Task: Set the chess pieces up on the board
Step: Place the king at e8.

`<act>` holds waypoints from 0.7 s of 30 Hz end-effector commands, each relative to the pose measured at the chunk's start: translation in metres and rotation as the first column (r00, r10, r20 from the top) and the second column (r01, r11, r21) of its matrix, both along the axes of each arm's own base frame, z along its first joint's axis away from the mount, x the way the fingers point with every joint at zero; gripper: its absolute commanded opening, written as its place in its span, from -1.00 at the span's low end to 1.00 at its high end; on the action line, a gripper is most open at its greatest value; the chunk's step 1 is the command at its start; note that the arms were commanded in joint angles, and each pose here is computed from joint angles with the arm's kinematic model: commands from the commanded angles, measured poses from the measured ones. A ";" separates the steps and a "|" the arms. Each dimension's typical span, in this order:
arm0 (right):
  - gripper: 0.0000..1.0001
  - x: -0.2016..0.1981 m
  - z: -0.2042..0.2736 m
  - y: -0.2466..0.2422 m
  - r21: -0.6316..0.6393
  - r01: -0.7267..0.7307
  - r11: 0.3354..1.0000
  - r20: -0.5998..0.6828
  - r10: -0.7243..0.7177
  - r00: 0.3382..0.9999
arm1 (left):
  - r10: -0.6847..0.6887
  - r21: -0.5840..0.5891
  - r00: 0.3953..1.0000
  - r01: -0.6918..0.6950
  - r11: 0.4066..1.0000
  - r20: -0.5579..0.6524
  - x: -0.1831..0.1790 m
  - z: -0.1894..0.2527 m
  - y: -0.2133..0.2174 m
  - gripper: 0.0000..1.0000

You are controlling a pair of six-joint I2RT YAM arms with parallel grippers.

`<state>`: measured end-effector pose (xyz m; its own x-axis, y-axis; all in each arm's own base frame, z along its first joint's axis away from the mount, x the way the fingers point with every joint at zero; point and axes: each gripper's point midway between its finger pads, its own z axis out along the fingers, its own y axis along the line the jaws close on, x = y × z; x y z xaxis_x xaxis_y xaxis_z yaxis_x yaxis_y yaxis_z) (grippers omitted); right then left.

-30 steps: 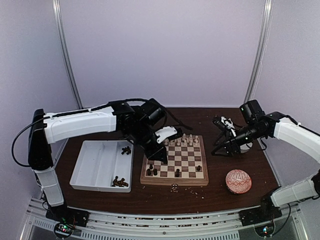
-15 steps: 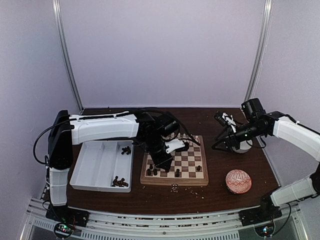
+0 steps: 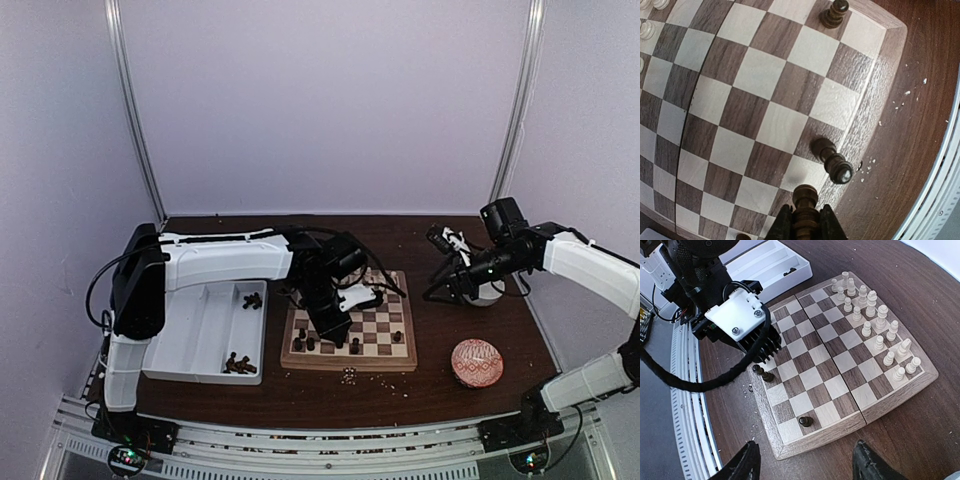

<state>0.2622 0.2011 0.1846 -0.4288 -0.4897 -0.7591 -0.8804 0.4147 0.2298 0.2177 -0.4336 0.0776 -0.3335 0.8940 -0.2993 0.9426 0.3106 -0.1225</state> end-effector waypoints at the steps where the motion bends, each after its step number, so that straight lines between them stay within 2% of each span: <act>1: 0.26 0.002 0.007 0.000 0.007 -0.007 1.000 0.010 0.007 1.000 | -0.032 -0.038 0.999 0.033 0.999 0.006 0.000 0.003 -0.014 -0.87; 21: 0.25 0.000 0.007 0.001 0.005 -0.019 1.000 0.007 0.019 1.000 | -0.036 -0.024 0.999 0.036 0.999 -0.011 -0.001 -0.007 -0.014 -0.85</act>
